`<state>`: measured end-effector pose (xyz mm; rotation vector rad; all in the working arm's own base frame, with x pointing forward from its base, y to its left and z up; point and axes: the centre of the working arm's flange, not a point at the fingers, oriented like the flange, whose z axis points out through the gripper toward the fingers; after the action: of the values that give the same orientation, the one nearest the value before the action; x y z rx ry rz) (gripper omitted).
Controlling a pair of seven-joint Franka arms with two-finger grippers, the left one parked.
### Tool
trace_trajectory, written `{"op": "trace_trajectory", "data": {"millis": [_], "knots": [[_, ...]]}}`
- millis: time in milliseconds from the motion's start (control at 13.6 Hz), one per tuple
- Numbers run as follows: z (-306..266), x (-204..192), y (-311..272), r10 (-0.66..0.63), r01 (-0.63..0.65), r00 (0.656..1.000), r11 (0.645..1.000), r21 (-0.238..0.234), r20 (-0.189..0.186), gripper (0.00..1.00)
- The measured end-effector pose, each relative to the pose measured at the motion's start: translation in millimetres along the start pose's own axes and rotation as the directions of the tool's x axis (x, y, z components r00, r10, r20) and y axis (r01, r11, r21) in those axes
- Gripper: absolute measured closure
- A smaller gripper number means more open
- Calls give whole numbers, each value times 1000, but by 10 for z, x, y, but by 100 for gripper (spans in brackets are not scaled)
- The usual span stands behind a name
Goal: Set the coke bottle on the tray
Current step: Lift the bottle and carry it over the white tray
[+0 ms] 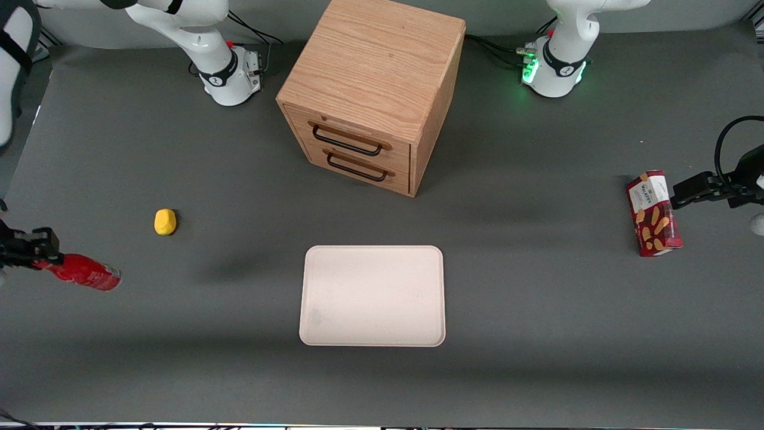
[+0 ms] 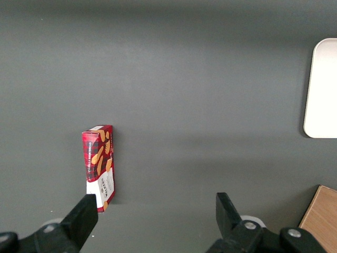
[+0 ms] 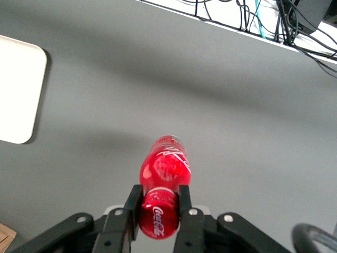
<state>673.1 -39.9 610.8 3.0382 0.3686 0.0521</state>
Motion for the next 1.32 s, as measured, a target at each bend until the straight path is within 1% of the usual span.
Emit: {"op": "trace_trajectory", "data": {"millis": [220,366,513,660,953,1173,1246,1319], "knots": [[-154,-79,-47,-5,5,1000,1000,1,-3,69],[-162,-38,-201,-26,26,1000,1000,3,-2,69],[-188,61,-601,-24,24,1000,1000,6,-6,69],[-227,155,-1146,8,-8,1000,1000,11,-12,69],[-267,229,-2165,124,-124,992,992,30,-16,69],[-257,247,-2716,195,-194,980,980,45,-25,69],[-246,260,-2839,218,-216,976,975,58,-28,69],[-232,282,-2923,239,-236,971,968,82,-30,69]]}}
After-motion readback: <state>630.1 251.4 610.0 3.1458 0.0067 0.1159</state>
